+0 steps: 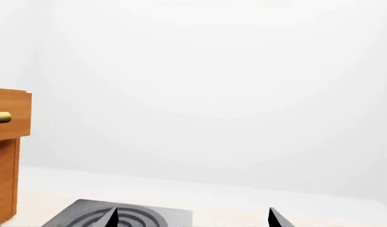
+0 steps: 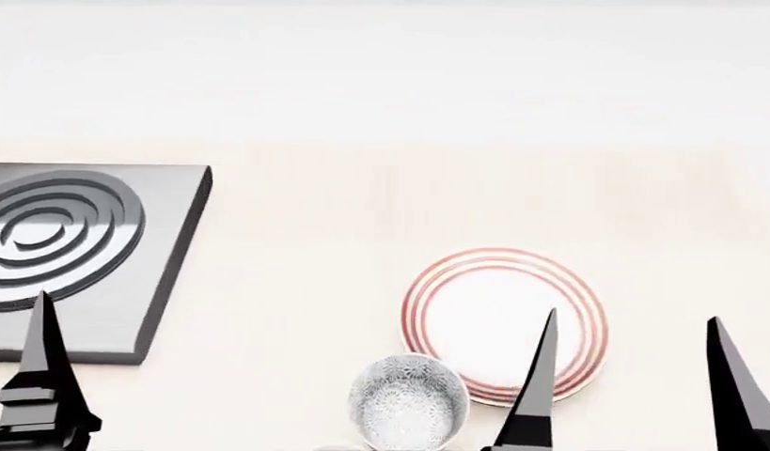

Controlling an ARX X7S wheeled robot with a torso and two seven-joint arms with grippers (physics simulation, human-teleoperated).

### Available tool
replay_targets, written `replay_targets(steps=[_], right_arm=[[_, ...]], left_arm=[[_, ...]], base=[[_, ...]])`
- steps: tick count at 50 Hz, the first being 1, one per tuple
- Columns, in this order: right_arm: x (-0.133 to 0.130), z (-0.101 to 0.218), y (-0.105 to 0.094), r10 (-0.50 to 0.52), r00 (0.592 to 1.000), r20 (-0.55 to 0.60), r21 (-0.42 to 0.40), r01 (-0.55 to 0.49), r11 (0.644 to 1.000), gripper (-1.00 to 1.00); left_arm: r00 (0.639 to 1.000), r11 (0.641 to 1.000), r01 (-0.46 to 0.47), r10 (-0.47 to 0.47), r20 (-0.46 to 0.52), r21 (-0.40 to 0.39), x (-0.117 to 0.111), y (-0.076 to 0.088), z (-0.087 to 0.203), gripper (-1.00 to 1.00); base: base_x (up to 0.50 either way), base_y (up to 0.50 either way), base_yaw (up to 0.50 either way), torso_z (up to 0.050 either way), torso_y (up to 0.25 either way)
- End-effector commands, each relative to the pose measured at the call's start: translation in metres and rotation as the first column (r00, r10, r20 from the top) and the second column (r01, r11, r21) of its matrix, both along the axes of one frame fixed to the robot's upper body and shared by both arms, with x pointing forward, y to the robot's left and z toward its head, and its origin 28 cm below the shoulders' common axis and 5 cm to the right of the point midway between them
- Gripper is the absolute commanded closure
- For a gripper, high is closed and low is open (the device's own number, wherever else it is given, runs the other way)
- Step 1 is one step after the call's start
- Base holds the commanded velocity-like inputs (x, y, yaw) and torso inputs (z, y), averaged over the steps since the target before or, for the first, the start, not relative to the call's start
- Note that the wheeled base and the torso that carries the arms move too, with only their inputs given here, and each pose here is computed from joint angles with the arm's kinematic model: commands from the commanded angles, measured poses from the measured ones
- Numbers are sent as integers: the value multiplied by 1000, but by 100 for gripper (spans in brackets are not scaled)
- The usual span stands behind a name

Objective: Pick the akita bowl between the plate and the ramekin and place it on the plate.

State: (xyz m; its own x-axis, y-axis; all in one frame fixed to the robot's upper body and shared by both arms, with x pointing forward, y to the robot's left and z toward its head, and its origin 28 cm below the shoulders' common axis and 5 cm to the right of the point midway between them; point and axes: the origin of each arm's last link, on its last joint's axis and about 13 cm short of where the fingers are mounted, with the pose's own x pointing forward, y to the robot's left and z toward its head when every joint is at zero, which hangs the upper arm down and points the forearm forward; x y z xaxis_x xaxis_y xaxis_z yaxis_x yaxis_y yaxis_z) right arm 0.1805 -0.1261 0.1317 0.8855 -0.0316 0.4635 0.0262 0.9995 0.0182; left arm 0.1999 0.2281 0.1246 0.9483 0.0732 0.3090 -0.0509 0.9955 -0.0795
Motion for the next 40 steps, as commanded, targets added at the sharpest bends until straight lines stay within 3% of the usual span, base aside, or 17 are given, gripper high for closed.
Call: replay_targets(steps=[1, 7, 18, 20, 21, 33, 40], right_arm=[[2, 0, 0, -4, 1000, -11, -9, 4, 1000, -100], [5, -2, 0, 8, 999, -51, -3, -8, 1000, -100], [9, -8, 0, 3, 996, -94, 7, -2, 1000, -100], [10, -9, 0, 2, 995, -98, 6, -1, 1000, -100], [10, -10, 0, 3, 995, -101, 6, -2, 1000, -100], [11, -12, 1, 7, 993, -119, -13, -8, 1000, -100], [13, -3, 2, 136, 968, -213, -18, -143, 989, -100]], left_arm=[[1000, 1000, 5, -5, -1, 1, 0, 0, 0, -100], [1000, 1000, 6, -6, -3, 1, 1, 0, 0, -100], [999, 998, -52, 53, -14, 39, 4, -3, -9, -100], [1000, 1000, -16, 17, -26, 20, 4, -2, -9, -100], [999, 999, 14, -14, -28, -31, 3, 0, -8, -100], [1000, 999, 26, -26, -16, -37, 3, 2, -8, -100], [998, 998, 43, -45, -40, -42, 5, 5, -3, -100]], base=[[0, -500, 0, 0, 0], [0, -443, 0, 0, 0], [0, -11, 0, 0, 0], [0, 0, 0, 0, 0], [0, 0, 0, 0, 0], [0, 0, 0, 48, 0], [0, 0, 0, 50, 0]])
